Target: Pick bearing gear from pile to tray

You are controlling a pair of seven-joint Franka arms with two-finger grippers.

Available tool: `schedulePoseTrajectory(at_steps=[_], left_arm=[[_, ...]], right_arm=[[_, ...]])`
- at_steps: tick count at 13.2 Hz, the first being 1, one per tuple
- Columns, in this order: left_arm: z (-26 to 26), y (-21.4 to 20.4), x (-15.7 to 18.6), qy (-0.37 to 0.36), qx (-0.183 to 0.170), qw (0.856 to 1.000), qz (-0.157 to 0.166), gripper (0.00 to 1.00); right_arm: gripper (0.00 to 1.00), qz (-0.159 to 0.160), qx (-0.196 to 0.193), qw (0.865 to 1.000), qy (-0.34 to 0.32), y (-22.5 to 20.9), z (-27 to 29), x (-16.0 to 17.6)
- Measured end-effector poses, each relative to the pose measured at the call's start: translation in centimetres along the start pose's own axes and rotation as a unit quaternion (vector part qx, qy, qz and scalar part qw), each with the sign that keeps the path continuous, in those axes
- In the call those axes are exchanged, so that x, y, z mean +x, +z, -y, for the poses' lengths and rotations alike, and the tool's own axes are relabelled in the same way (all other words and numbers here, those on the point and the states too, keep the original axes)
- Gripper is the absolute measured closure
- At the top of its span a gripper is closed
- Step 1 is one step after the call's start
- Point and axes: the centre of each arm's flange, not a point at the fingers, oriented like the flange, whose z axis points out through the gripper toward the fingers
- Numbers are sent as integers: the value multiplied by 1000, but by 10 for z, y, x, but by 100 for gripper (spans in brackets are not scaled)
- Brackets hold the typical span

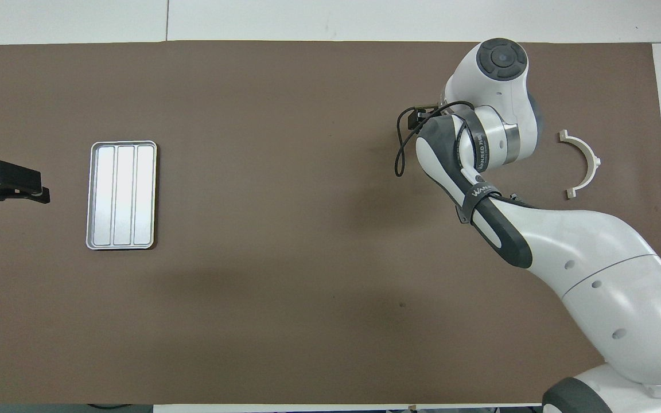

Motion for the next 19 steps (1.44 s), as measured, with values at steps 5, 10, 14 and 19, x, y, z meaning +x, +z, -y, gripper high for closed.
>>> schedulePoseTrajectory(at_steps=[5, 10, 14, 19], left_arm=[[0, 0, 0, 0, 0, 1000, 0, 0], [0, 0, 0, 0, 0, 1000, 0, 0], [0, 0, 0, 0, 0, 1000, 0, 0], [0, 0, 0, 0, 0, 1000, 0, 0]], right_arm=[[7, -7, -4, 1000, 1, 10, 0, 12], [10, -11, -4, 1000, 7, 9, 3, 15], [28, -15, -3, 1000, 12, 5, 5, 17], [49, -19, -1, 1000, 16, 2, 5, 18]])
